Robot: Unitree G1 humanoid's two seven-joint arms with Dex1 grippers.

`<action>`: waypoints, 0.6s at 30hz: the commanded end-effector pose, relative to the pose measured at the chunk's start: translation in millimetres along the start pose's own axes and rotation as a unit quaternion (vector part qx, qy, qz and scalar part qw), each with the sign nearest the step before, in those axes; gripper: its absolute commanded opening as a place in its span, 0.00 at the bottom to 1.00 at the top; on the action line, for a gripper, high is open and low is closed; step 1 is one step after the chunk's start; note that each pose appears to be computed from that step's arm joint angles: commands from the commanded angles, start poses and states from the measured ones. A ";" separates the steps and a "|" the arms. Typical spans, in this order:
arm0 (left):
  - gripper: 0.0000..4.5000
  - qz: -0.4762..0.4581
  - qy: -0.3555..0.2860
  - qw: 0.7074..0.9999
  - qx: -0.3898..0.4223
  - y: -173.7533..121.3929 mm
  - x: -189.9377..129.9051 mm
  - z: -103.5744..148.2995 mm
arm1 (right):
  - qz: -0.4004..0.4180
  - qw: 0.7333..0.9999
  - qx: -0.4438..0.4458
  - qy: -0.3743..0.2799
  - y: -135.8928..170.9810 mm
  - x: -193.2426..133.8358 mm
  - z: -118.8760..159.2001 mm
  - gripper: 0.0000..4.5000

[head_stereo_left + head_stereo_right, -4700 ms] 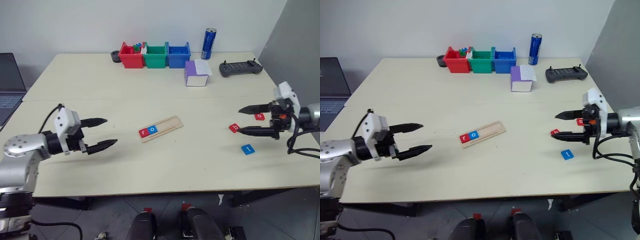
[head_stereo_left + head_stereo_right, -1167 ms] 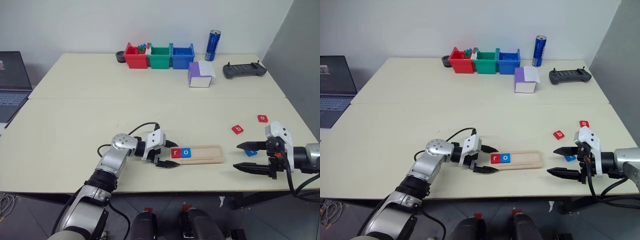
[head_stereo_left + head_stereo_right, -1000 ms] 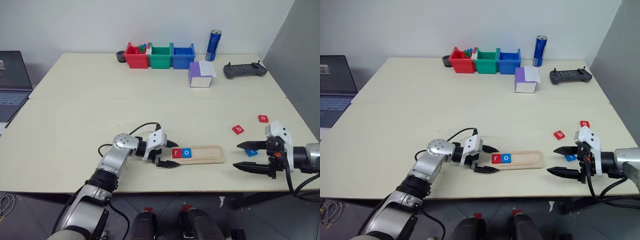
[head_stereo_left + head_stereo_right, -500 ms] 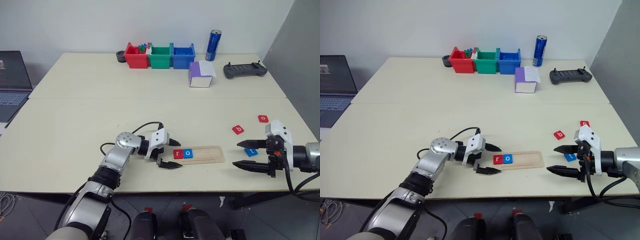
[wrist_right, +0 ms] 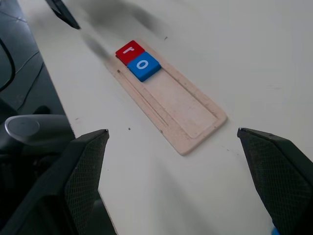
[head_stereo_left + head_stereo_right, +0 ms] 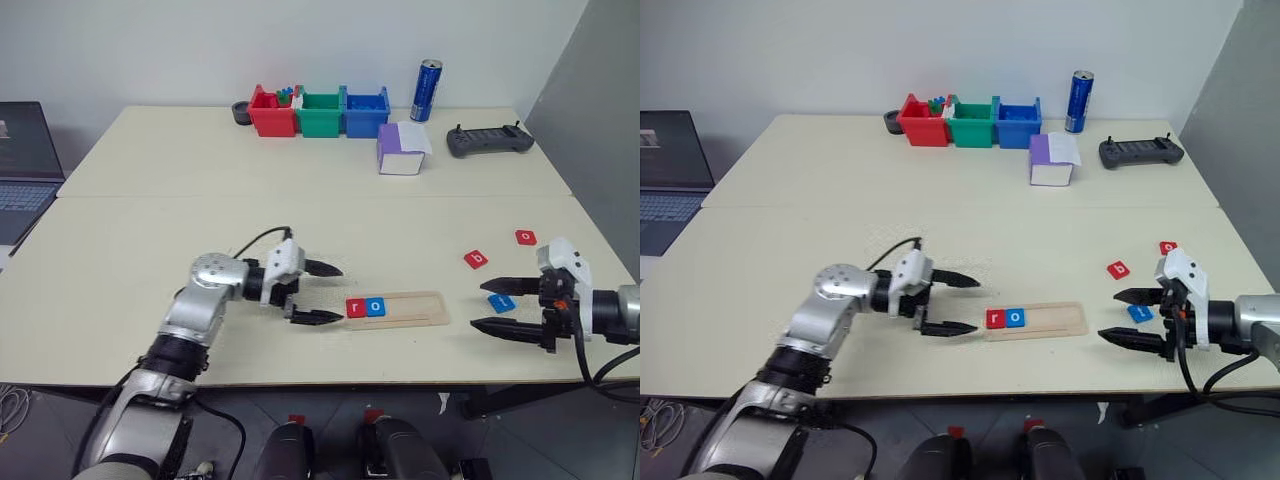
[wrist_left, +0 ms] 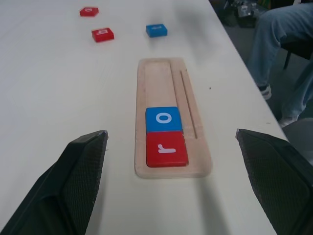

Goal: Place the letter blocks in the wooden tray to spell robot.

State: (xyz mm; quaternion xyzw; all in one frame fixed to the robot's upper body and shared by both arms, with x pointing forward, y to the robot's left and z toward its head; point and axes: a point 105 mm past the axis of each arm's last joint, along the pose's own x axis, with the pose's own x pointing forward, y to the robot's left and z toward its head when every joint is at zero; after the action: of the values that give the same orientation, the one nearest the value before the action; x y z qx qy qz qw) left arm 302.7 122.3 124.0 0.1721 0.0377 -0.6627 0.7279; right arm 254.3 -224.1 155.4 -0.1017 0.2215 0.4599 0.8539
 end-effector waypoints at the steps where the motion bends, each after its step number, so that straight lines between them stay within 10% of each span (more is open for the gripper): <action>1: 0.99 0.039 -0.039 0.998 0.013 -7.2 -20.9 9.6 | -0.056 0.998 -0.015 -0.035 -16.8 -13.0 9.0 1.00; 18: 0.99 0.102 -0.043 0.994 -0.018 -20.2 -47.9 -4.6 | -0.132 0.986 0.029 -0.094 -51.2 -19.3 -3.6 1.00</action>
State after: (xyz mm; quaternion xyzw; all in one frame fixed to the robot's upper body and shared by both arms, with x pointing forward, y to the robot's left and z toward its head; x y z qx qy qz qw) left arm 276.9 163.6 122.6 0.1215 0.0132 -0.5932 0.7957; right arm 282.3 -263.7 143.2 -0.0431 0.1694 0.3557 0.9181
